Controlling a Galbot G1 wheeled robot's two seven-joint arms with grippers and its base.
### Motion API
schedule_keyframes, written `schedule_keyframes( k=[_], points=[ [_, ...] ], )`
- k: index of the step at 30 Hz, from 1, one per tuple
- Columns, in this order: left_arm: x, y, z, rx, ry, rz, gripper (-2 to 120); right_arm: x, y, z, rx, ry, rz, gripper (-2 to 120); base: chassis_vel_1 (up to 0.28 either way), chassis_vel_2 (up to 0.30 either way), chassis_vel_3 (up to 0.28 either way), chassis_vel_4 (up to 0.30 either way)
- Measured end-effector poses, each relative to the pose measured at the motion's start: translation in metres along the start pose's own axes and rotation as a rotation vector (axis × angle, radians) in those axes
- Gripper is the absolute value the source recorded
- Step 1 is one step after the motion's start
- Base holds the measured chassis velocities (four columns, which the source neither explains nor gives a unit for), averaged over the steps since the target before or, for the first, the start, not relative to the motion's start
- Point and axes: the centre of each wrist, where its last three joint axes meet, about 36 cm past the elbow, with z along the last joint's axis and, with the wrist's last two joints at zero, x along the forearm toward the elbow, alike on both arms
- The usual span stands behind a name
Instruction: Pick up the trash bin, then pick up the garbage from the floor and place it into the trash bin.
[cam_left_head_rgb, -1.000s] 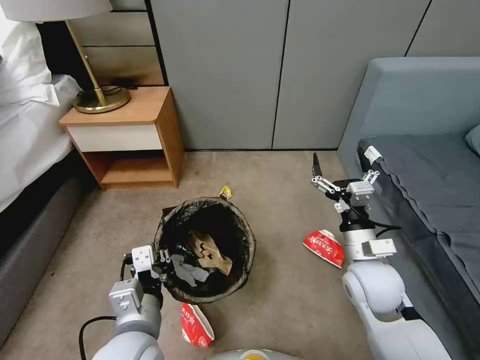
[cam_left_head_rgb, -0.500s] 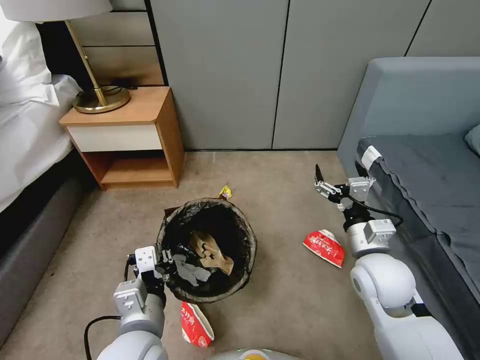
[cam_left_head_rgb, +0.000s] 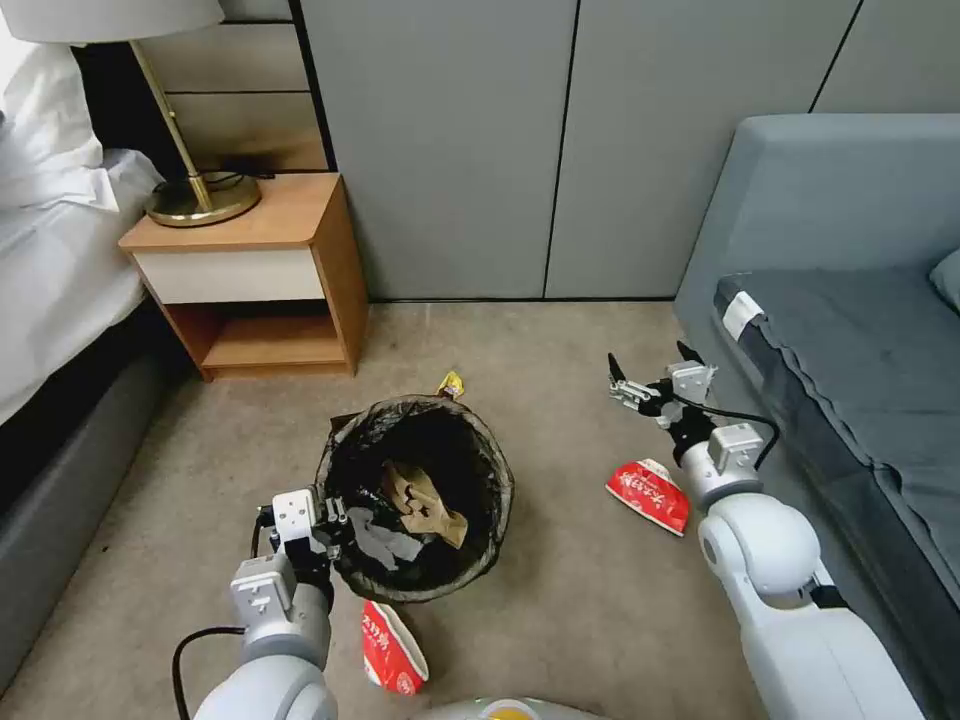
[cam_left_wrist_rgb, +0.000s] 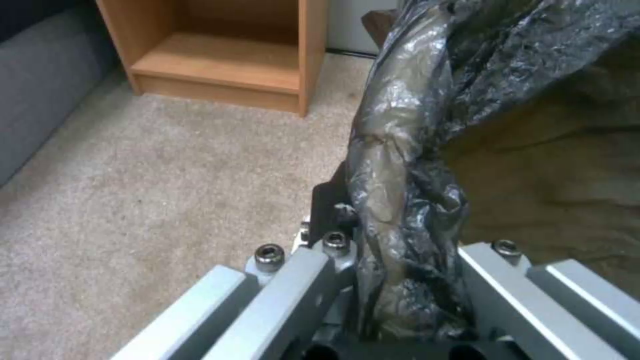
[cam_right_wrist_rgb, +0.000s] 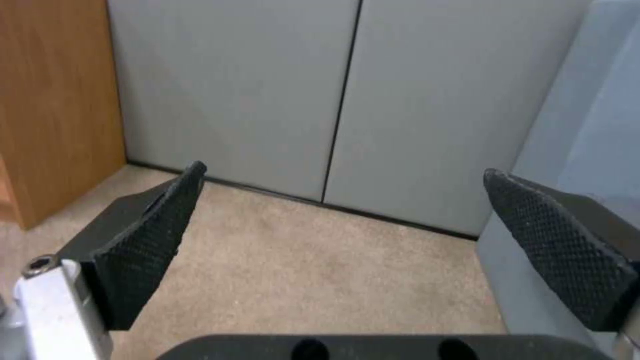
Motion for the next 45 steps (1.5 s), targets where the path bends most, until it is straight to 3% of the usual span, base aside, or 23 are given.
schedule_keyframes(
  k=[12, 16, 24, 26, 33, 40, 45],
  points=[
    [0.001, 0.000, 0.002, -0.003, 0.008, -0.005, 1, -0.052, -0.034, 0.023, 0.122, 0.037, -0.135, 100, 0.000, 0.000, 0.000, 0.000],
    [0.003, 0.000, 0.002, -0.006, 0.011, -0.010, 1, -0.079, -0.051, 0.050, 0.198, 0.104, -0.195, 100, 0.000, 0.000, 0.000, 0.000],
    [0.005, 0.000, 0.004, -0.012, 0.015, -0.021, 1, -0.104, -0.051, 0.091, 0.249, 0.237, -0.234, 100, 0.000, 0.000, 0.000, 0.000],
    [0.006, 0.000, 0.005, -0.015, 0.020, -0.026, 1, -0.110, -0.050, 0.113, 0.273, 0.304, -0.258, 100, 0.000, 0.000, 0.000, 0.000],
    [0.007, 0.002, 0.005, -0.016, 0.018, -0.033, 1, -0.104, -0.061, 0.151, 0.302, 0.395, -0.294, 100, 0.000, 0.000, 0.000, 0.000],
    [0.006, 0.000, 0.006, -0.014, 0.018, -0.030, 1, -0.074, -0.082, 0.205, 0.302, 0.517, -0.299, 100, 0.000, 0.000, 0.000, 0.000],
    [0.006, 0.001, 0.006, -0.018, 0.018, -0.030, 1, -0.059, -0.097, 0.223, 0.299, 0.555, -0.278, 100, 0.000, 0.000, 0.000, 0.000]
  ],
)
